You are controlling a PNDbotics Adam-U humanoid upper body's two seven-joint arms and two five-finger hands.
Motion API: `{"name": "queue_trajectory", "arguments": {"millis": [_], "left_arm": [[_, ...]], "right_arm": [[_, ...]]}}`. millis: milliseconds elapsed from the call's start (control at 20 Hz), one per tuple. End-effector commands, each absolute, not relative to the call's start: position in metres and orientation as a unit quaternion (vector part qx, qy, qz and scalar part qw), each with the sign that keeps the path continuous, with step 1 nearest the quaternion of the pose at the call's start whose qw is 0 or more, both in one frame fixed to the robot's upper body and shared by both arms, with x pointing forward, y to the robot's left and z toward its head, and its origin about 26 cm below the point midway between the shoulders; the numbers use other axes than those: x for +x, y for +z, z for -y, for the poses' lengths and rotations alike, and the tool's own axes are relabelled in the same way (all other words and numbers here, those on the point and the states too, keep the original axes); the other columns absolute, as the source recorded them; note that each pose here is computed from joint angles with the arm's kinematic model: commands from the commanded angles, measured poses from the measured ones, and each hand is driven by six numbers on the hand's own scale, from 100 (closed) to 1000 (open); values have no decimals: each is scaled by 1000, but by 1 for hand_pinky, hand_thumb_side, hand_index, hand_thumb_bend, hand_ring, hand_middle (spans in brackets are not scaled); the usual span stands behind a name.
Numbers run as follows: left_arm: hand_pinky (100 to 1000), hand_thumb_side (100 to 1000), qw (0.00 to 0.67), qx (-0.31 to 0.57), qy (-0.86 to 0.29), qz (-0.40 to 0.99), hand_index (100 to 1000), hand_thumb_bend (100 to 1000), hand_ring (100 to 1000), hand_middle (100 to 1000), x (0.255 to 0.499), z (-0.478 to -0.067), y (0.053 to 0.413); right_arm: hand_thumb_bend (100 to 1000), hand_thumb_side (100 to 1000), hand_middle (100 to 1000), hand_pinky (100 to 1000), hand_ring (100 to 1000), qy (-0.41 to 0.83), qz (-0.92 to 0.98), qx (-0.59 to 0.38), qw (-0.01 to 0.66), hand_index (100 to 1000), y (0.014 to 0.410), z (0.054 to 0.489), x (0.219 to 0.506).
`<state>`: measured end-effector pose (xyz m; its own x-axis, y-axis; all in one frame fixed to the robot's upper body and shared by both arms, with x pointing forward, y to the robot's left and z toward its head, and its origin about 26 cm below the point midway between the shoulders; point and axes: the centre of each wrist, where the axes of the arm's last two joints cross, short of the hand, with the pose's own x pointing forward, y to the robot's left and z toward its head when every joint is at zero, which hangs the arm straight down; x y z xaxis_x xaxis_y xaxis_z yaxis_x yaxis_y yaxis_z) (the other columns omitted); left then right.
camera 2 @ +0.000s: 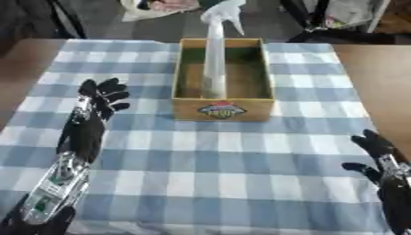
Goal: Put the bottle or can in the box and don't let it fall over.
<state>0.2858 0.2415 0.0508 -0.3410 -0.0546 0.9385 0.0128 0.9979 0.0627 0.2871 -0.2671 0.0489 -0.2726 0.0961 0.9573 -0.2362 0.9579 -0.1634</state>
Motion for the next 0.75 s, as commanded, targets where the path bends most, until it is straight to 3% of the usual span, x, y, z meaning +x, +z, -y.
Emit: {"name": "queue_trajectory", "arguments": {"millis": [50,750], "left_arm": [[763,1000,573,8,-40,819,849,295,784,729,286,-237,48],[759,1000,575,0,-50,816,838,277,776,718,286,-233,43]], "right_arm": [[100,847,827,682,1000,142,791,40,594,937,54,270,287],[100,848,826,683,1000,143,792,40,592,938,55,269,287]]}}
